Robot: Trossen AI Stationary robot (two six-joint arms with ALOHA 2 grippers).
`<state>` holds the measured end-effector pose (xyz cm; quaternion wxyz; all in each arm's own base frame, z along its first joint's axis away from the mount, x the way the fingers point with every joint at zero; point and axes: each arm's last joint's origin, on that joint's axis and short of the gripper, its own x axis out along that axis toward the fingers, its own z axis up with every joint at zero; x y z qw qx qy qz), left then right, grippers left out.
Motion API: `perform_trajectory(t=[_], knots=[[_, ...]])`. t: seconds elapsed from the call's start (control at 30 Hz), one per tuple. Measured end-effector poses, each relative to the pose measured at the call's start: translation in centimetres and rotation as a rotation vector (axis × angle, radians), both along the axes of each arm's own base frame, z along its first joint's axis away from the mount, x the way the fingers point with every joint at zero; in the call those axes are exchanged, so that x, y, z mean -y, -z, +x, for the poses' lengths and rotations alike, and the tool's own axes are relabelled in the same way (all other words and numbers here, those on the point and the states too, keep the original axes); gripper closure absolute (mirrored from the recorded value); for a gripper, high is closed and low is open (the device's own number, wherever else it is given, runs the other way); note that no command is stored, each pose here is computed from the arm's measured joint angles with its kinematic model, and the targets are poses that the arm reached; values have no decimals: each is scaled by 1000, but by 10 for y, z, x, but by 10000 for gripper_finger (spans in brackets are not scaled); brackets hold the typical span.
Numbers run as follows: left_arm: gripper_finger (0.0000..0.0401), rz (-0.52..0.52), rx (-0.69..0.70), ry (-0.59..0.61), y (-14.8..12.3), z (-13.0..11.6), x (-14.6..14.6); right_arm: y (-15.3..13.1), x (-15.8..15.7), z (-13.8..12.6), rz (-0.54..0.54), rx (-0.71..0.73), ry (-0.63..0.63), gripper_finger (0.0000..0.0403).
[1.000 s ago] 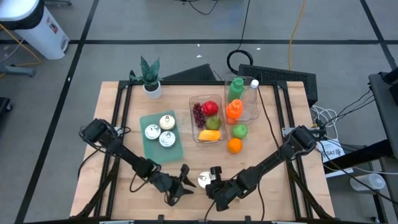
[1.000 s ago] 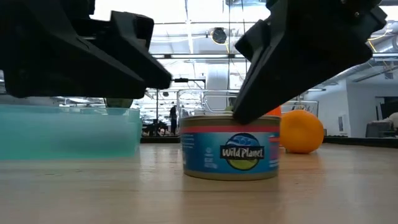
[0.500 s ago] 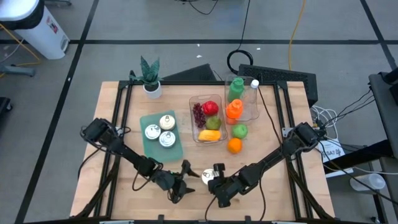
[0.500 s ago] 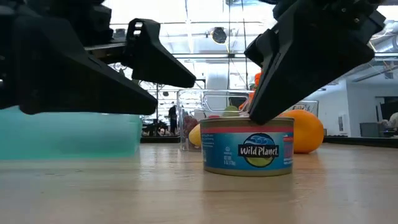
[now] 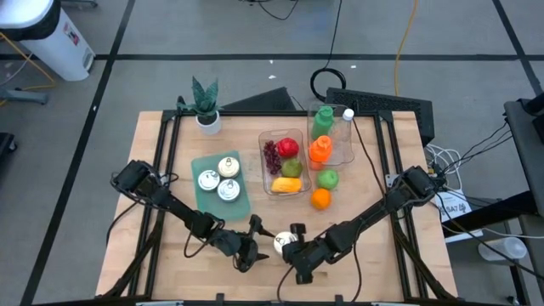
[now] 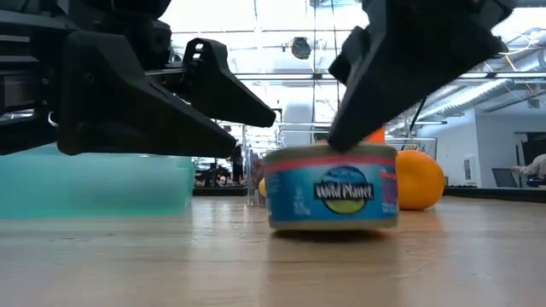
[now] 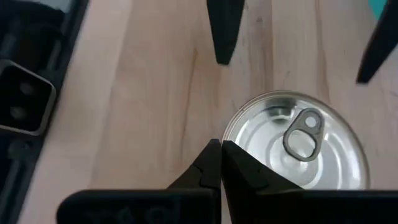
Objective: Pick & Place Food Item
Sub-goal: Put the blue tuna can into the green bin
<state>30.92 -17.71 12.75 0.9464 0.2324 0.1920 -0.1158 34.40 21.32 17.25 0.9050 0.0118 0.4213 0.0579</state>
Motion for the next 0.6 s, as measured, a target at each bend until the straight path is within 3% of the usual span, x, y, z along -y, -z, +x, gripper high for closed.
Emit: perform_trajectory(t=[0.43,0.6], knots=[[50,16,-32,13,6,-4,5,-14,11,16,98,25,84,403],[50,149,-45,-27,27,-2,11,-15,18,21,147,10,100,403]])
